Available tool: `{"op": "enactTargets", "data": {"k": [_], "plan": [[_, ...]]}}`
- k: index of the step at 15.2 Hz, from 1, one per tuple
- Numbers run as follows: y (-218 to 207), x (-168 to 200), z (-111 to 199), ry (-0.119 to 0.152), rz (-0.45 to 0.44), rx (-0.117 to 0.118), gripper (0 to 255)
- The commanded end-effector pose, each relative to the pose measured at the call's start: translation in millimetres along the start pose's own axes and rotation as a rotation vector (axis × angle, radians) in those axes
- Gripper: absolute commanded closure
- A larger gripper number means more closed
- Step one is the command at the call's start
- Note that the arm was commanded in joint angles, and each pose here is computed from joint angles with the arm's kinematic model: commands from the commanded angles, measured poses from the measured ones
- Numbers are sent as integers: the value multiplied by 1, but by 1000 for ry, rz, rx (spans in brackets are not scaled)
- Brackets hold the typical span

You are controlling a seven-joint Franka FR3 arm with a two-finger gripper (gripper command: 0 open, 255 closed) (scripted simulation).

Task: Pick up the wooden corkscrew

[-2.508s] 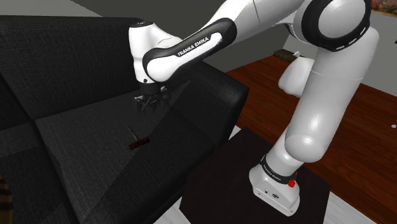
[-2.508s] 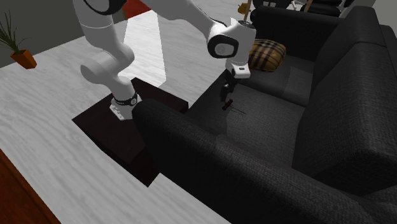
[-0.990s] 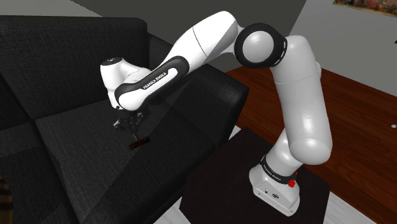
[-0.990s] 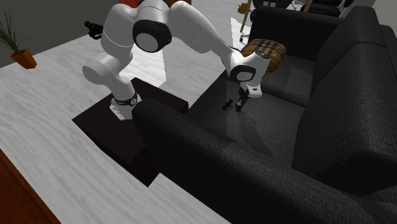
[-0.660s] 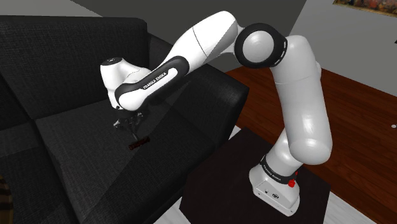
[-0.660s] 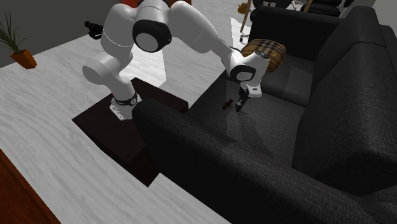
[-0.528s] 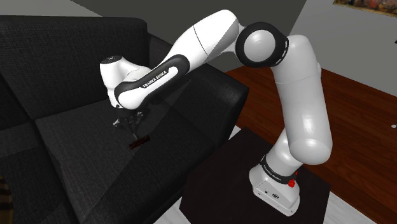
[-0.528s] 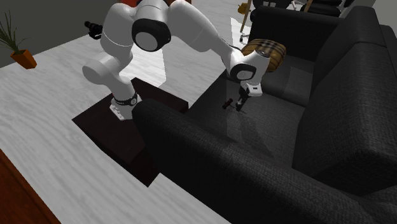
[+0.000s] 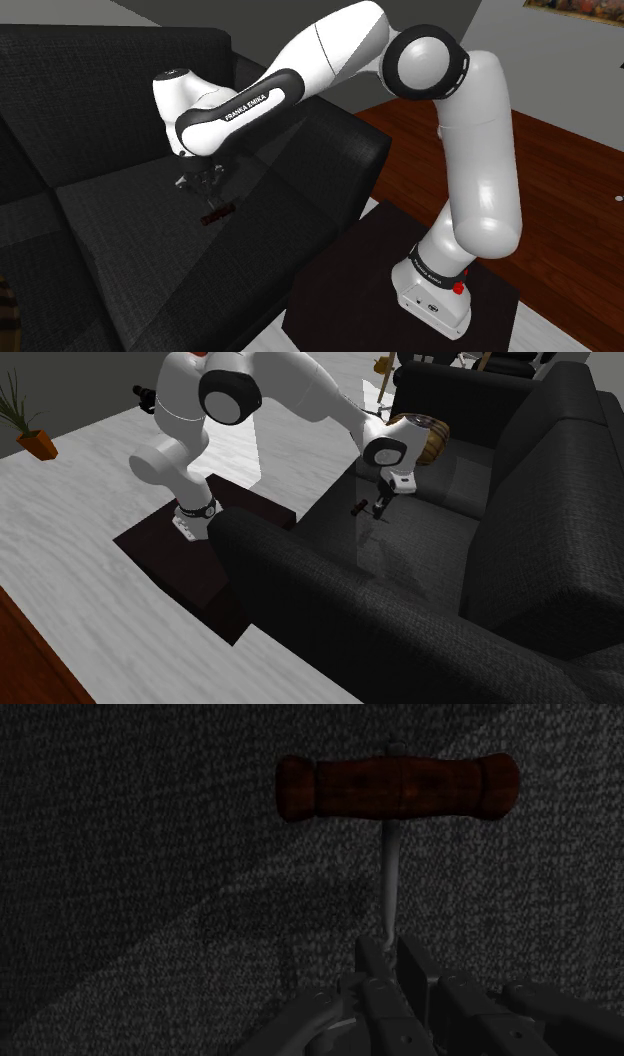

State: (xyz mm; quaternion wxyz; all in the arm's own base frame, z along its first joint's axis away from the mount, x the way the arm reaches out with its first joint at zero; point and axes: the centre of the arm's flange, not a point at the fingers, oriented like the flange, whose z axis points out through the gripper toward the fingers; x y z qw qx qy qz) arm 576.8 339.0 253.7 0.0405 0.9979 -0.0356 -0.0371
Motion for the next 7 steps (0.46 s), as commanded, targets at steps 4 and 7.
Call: {"op": "enactTargets", "data": {"k": [4,7], "plan": [[2,-2,-27,0,0,0,255],[3,-3,-34,0,0,0,255]]}}
